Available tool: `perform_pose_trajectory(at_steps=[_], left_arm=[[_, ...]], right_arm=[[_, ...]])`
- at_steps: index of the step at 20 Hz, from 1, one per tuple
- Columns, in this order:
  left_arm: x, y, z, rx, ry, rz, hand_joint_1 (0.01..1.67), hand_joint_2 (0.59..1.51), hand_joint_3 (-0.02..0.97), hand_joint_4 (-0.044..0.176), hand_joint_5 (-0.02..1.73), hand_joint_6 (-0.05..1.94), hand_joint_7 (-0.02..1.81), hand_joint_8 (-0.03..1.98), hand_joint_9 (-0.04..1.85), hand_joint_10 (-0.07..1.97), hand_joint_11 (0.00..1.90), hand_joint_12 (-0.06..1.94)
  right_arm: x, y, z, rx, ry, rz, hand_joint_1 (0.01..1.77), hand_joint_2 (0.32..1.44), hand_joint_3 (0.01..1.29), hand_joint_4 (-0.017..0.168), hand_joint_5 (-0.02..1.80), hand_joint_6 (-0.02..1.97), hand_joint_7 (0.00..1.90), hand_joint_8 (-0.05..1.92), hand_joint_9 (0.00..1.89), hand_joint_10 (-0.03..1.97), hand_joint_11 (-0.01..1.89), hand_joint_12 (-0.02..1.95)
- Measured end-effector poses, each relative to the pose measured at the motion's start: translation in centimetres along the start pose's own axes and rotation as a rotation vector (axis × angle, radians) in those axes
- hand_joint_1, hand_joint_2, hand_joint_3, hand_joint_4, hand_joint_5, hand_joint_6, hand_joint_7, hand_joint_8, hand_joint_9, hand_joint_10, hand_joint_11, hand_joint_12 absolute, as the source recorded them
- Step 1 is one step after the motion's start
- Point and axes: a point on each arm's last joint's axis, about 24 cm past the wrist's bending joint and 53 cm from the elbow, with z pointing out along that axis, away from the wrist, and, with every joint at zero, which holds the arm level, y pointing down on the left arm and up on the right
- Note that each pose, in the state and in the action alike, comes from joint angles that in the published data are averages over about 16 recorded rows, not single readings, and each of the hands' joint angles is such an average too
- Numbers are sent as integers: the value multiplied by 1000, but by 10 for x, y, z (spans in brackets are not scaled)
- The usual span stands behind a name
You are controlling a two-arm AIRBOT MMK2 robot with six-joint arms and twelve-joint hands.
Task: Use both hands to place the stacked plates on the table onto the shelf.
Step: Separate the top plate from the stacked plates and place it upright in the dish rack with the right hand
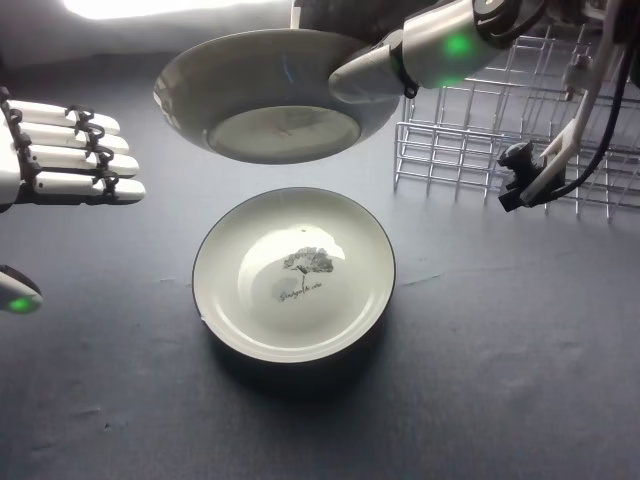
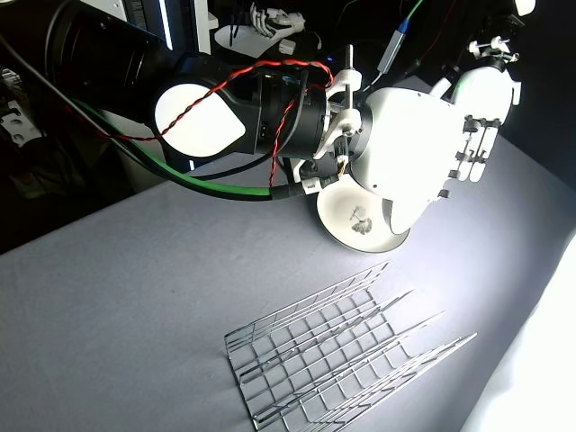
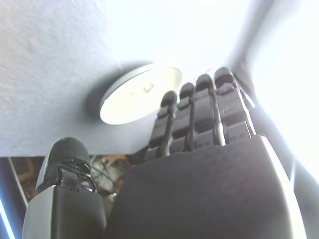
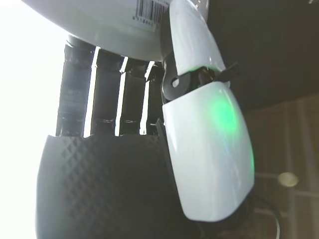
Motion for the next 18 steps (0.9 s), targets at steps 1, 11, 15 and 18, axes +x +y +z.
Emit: perform_pose_trajectory(at_steps=[1,11,15,18], left_arm=[[1,1,-1,-4,3,1,15,1149,19,3,22,1,18,-10,16,7,15,9],[7,10,-6,-27,21,5,15,1142,19,3,21,1,19,-11,19,6,15,9],[6,11,-7,-30,21,5,15,1141,19,3,21,1,18,-11,21,6,14,9],[6,11,-8,-30,21,3,15,1141,19,3,21,1,18,-11,23,6,14,9]], right_arm=[[-1,0,0,1,-6,20,1355,1060,11,-10,786,1095,959,998,973,1153,903,1259],[-16,10,1,-21,-51,153,1360,1062,11,-9,786,1090,956,998,950,1173,885,1263],[-26,16,0,-40,-74,186,1362,1064,11,-9,786,1089,951,1007,942,1180,877,1268],[-35,19,-2,-50,-93,200,1363,1065,11,-9,785,1089,954,1003,941,1180,874,1272]])
